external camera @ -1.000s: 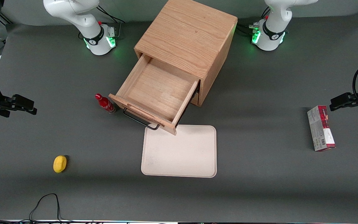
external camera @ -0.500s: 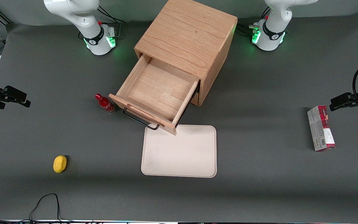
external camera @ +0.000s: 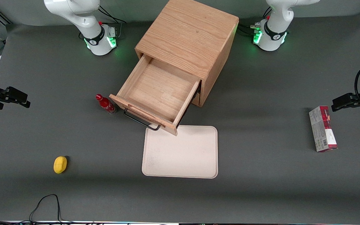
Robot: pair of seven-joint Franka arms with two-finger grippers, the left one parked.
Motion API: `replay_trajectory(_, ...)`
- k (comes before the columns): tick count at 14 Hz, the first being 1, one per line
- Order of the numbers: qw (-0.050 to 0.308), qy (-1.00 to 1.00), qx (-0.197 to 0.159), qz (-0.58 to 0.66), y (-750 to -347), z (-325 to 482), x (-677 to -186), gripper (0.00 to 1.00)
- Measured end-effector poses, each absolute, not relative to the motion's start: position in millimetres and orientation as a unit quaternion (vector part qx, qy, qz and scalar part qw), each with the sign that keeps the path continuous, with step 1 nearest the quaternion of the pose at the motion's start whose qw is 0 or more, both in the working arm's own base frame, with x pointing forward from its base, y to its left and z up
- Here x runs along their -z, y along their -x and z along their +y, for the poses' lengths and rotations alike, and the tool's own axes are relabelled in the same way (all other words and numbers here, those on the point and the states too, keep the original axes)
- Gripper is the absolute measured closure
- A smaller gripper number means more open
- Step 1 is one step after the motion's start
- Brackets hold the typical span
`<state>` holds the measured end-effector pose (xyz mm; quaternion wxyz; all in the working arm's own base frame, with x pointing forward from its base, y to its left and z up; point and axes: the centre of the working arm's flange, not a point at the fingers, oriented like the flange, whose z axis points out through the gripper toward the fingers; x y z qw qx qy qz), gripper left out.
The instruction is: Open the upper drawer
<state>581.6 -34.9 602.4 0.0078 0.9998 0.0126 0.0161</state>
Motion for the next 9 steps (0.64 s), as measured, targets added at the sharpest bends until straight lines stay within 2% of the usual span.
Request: replay_trajectory(9,0.007,-1.000,0.000,0.007,-578.8,-35.5,-597.0,0.00)
